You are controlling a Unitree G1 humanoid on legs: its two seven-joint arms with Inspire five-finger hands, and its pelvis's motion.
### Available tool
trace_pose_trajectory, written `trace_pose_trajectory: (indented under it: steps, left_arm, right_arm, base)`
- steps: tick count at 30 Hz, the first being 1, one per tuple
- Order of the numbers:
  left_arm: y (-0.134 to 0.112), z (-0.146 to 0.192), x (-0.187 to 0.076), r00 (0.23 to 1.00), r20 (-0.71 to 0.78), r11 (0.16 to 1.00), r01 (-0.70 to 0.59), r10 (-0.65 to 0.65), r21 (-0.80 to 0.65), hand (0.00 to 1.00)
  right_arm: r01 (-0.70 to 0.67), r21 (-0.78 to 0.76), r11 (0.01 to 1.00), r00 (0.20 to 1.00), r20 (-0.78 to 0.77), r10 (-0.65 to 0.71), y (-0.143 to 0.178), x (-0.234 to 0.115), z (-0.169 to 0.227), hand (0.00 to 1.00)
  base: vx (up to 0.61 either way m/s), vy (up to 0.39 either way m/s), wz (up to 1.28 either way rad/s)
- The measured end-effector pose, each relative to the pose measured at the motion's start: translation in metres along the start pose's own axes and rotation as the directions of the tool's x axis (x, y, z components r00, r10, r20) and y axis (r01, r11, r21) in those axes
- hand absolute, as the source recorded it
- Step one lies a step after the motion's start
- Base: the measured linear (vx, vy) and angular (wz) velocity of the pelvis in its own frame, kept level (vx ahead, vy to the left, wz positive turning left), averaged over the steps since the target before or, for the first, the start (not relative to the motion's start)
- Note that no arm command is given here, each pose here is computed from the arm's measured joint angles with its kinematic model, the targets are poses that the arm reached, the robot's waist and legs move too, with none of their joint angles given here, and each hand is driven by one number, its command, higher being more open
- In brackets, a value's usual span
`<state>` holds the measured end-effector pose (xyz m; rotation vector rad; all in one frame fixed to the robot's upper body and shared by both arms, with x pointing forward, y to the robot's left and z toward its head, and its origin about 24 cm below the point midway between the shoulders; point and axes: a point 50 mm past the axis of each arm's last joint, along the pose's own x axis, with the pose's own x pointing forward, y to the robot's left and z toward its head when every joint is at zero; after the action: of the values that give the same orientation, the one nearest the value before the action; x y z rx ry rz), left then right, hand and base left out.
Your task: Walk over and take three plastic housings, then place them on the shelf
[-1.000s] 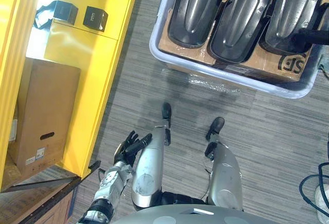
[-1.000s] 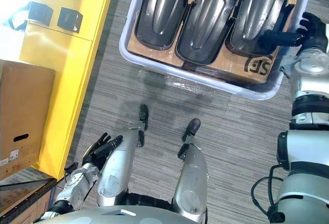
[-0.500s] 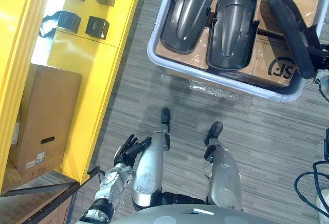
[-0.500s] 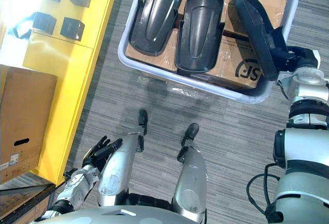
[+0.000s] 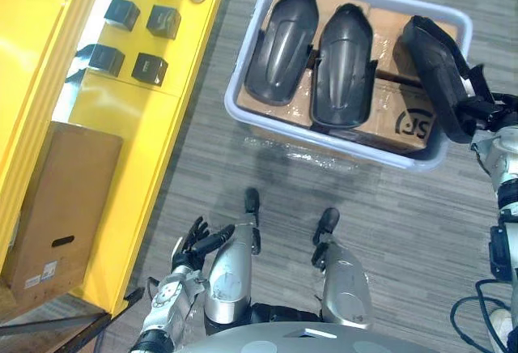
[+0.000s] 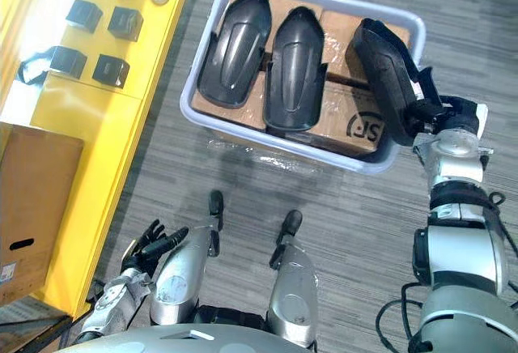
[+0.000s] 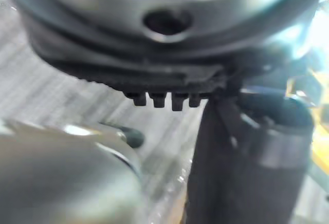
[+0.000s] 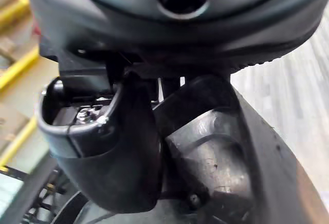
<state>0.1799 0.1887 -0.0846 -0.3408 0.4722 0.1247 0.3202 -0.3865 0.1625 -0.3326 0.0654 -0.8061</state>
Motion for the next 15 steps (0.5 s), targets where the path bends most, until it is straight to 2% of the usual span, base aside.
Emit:
trace_pose_trajectory:
  steps: [4,7,9,12,15]
  left_arm:
    - [-0.026,0.064,0.002,0.955,0.276,0.993,0.118,-0.106,-0.028,1.0]
    - [-0.042,0.088,0.0,0.916,0.366,0.982,0.189,-0.167,-0.026,1.0]
    - [-0.053,0.101,0.001,0.893,0.395,0.969,0.245,-0.214,-0.03,1.0]
    - [-0.079,0.128,0.003,0.835,0.442,0.909,0.406,-0.329,-0.091,1.0]
    - [-0.102,0.136,0.007,0.797,0.418,0.841,0.527,-0.437,-0.125,1.0]
  right_arm:
    - [0.042,0.082,0.996,0.982,0.178,-0.057,0.023,-0.031,0.005,0.0]
    - [0.027,0.049,0.998,0.975,0.22,-0.037,0.041,-0.056,-0.009,0.0]
    - [0.025,0.03,0.999,0.972,0.232,-0.032,0.048,-0.067,-0.016,0.0]
    - [0.038,-0.039,0.999,0.961,0.276,-0.026,0.056,-0.077,-0.018,0.0]
    - [0.004,-0.099,0.995,0.94,0.339,0.03,0.069,-0.084,-0.014,0.0]
  base:
    - [0.08,-0.014,-0.03]
    - [0.14,-0.016,-0.05]
    - [0.15,-0.003,-0.01]
    - [0.09,0.009,0.03]
    - [0.05,0.019,-0.06]
